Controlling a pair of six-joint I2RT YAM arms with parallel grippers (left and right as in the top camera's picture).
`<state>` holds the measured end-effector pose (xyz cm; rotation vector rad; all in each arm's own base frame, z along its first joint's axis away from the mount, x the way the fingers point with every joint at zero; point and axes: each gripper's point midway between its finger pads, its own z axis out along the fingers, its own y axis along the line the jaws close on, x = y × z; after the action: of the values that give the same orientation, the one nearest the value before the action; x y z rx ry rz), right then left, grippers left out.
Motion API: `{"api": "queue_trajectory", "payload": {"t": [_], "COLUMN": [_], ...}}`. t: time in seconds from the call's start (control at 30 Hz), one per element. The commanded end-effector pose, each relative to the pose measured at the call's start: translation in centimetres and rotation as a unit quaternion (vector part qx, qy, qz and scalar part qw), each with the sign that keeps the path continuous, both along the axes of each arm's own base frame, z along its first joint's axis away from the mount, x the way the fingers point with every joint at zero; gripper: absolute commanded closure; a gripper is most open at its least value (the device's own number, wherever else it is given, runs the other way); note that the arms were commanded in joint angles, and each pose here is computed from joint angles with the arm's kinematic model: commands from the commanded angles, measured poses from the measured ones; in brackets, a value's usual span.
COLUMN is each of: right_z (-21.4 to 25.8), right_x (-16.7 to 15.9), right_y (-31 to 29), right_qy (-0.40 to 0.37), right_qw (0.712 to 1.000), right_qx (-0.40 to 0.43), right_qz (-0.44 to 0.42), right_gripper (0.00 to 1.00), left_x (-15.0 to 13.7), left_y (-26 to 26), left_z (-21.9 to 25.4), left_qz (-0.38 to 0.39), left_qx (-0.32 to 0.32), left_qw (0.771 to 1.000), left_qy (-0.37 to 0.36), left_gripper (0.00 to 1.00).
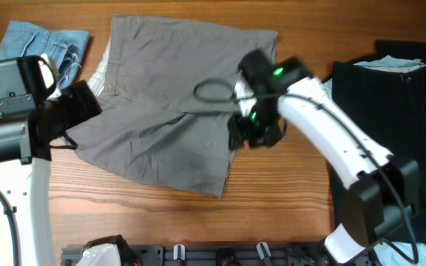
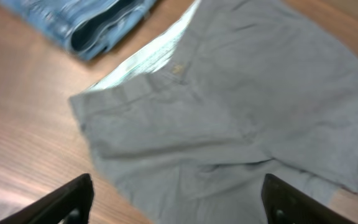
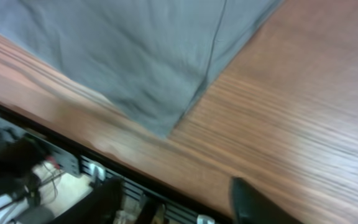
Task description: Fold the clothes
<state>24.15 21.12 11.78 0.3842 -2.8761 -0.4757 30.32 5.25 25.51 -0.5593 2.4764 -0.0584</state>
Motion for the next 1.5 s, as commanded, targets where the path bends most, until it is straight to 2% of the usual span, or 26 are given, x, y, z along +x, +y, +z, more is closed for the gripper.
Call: {"api": "queue_trajectory", "payload": {"t": [0.0, 0.1, 0.13, 0.23, 0.33, 0.43, 0.47, 0.73, 0.8, 0.93, 1.03, 1.17, 1.23, 1.3, 1.33, 1.47], "right_z": [-3.7, -6.2, -6.9, -7.4, -7.8, -9.6, -10.3, -11.1, -10.8, -10.1, -9.1, -9.4, -10.0, -10.3, -10.4, -10.6], "right_x": [-4.8, -8.0, -9.0, -10.1, -10.7, -10.6, -10.8, -10.3, -10.5, -9.9, -8.1, -6.3, -5.9, -5.9, -6.3, -6.7], "right_y": [-0.2, 0.8, 1.8, 3.7, 4.7, 4.9, 5.1, 5.3, 5.1, 5.3, 6.6, 7.0, 6.4, 5.4, 4.7, 3.5], "right_qy": [0.062, 0.101, 0.105, 0.093, 0.084, 0.092, 0.106, 0.132, 0.147, 0.153, 0.148, 0.136, 0.128, 0.128, 0.132, 0.132], "right_qw": [0.998, 0.994, 0.993, 0.989, 0.988, 0.992, 0.99, 0.99, 0.989, 0.988, 0.987, 0.982, 0.978, 0.972, 0.967, 0.964], "right_qx": [-0.029, 0.001, 0.033, 0.075, 0.074, 0.039, 0.042, 0.028, 0.012, 0.009, 0.032, 0.01, -0.02, -0.053, -0.077, -0.108], "right_qz": [0.01, 0.03, 0.051, 0.092, 0.111, 0.083, 0.081, 0.028, 0.003, -0.017, -0.053, -0.128, -0.163, -0.189, -0.204, -0.206], "right_gripper": [0.43, 0.38, 0.37, 0.37, 0.33, 0.33, 0.39, 0.53, 0.53, 0.43, 0.36, 0.33, 0.35, 0.46, 0.49, 0.48], "left_x": [-0.7, -0.8, -0.8, -0.6, -0.3, -0.4, -0.5, -0.6, -0.6, -0.4, -0.3, -0.3, -0.3, -0.2, -0.2, -0.2], "left_y": [1.6, 2.8, 3.3, 3.7, 3.5, 3.3, 3.3, 3.2, 3.2, 3.3, 3.3, 3.3, 3.3, 3.0, 2.9, 2.9], "left_z": [-0.8, -1.4, -1.7, -2.5, -3.3, -3.9, -4.0, -4.1, -4.1, -4.0, -4.0, -4.0, -4.0, -4.0, -4.0, -4.0], "left_qz": [0.036, 0.054, 0.062, 0.068, 0.064, 0.06, 0.061, 0.06, 0.06, 0.06, 0.06, 0.06, 0.06, 0.056, 0.055, 0.055], "left_qx": [-0.005, -0.008, -0.01, -0.013, -0.023, -0.032, -0.033, -0.034, -0.034, -0.033, -0.032, -0.032, -0.033, -0.039, -0.042, -0.042], "left_qw": [0.999, 0.998, 0.997, 0.996, 0.996, 0.995, 0.994, 0.994, 0.994, 0.994, 0.995, 0.995, 0.995, 0.995, 0.995, 0.995], "left_qy": [0.021, 0.032, 0.037, 0.051, 0.064, 0.076, 0.08, 0.084, 0.084, 0.08, 0.076, 0.077, 0.077, 0.075, 0.074, 0.075], "left_gripper": [0.18, 0.19, 0.19, 0.19, 0.18, 0.16, 0.16, 0.15, 0.15, 0.14, 0.14, 0.14, 0.13, 0.13, 0.12, 0.11]}}
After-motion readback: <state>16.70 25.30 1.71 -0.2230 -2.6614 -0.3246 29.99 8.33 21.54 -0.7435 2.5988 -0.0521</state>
